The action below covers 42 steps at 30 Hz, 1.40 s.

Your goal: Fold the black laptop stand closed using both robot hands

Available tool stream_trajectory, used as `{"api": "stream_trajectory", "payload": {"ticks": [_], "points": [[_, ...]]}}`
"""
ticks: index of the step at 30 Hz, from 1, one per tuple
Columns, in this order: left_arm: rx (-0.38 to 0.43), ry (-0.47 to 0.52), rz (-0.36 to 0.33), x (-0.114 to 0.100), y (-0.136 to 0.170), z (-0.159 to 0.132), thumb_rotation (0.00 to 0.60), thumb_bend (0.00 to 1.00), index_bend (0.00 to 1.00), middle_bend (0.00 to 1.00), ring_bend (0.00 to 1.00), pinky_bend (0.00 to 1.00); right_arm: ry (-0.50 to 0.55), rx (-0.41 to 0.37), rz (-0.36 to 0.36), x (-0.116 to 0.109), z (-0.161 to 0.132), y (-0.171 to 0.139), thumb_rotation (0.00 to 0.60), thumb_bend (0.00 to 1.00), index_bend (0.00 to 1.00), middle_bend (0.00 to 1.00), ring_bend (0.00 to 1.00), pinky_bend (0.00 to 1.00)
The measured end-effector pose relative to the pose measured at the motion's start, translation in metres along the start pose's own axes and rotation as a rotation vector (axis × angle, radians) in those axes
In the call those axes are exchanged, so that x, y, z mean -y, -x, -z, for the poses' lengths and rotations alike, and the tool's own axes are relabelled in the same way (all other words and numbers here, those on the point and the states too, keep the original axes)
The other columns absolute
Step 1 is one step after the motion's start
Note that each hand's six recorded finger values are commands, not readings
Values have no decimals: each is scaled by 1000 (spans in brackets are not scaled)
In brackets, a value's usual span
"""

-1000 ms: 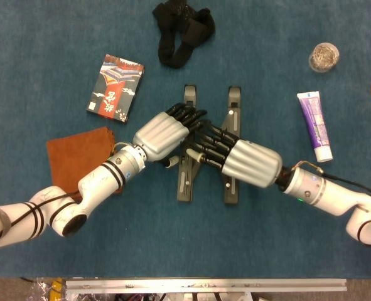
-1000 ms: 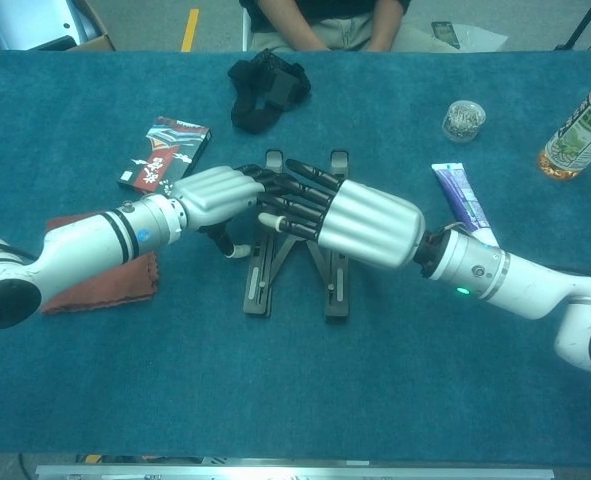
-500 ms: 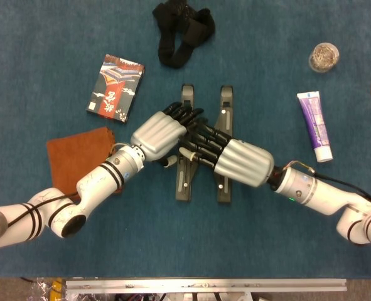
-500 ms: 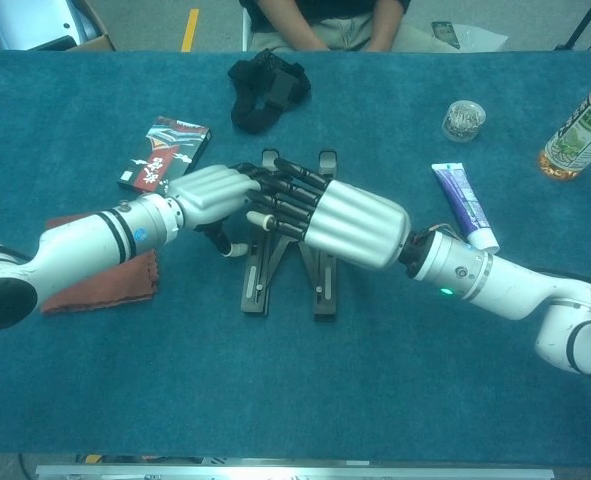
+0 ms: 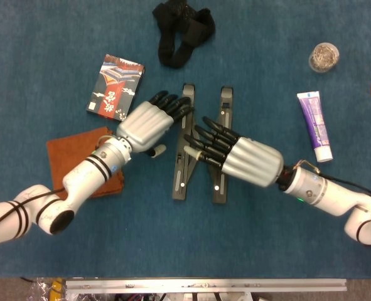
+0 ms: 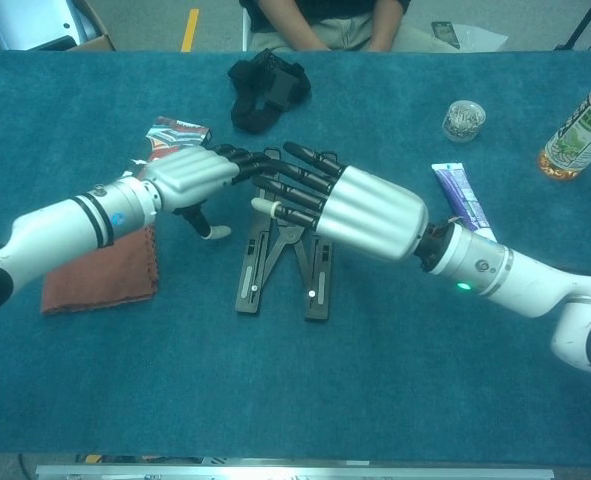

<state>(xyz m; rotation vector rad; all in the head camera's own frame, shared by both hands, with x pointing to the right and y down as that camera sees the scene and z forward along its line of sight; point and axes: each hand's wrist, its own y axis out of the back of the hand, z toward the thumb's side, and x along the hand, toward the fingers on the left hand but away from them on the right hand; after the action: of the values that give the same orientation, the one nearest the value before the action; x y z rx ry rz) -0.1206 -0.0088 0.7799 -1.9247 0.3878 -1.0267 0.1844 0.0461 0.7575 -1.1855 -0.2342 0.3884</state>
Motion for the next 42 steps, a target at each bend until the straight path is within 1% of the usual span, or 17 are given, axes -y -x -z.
{"api": "stream_trajectory", "payload": {"ticks": [2,5,8,10,12,14,15,19,22,26,30,36,42], "points": [[-13,-12,-11,-5,4,6,600,284,0,0,0,20,27,3,1,-3,1,-1,600,18,0,0,0,0],[-39,-27,-33,-15,12,18,600,284,0,0,0,20,98,6,-10,-9,5,-1,600,19,0,0,0,0],[-71,-29,-64,-27,23,31,600,284,0,0,0,20,197,13,-41,-14,10,1,600,19,0,0,0,0],[-91,-25,-85,-35,30,38,600,284,0,0,0,20,279,17,-78,-17,14,4,600,19,0,0,0,0],[-115,-18,-109,-44,39,46,600,285,0,0,0,19,365,17,-133,-18,18,8,600,18,0,0,0,0],[-138,-10,-136,-53,48,54,600,285,0,0,0,20,429,10,-190,-17,20,10,600,17,0,0,0,0],[-147,-5,-147,-57,52,57,600,285,0,0,0,18,460,4,-232,-15,23,12,600,15,0,0,0,0],[-187,11,-184,-69,68,70,600,284,0,0,0,1,528,-24,-357,-9,30,17,600,0,0,0,0,0],[-211,21,-193,-72,76,78,600,284,0,0,0,1,543,-55,-414,-9,37,26,600,0,0,0,0,0],[-240,36,-198,-73,84,87,600,284,0,0,0,1,530,-108,-451,-11,36,40,600,0,0,0,0,0],[-256,51,-209,-74,88,93,600,284,0,0,0,0,488,-176,-489,-10,30,48,600,0,0,0,0,0],[-272,69,-218,-74,92,99,600,284,0,0,0,1,412,-273,-503,-9,14,54,600,0,0,0,0,0],[-285,82,-217,-72,95,104,600,285,0,0,0,0,368,-309,-519,-2,8,52,600,0,0,0,0,0]]}}
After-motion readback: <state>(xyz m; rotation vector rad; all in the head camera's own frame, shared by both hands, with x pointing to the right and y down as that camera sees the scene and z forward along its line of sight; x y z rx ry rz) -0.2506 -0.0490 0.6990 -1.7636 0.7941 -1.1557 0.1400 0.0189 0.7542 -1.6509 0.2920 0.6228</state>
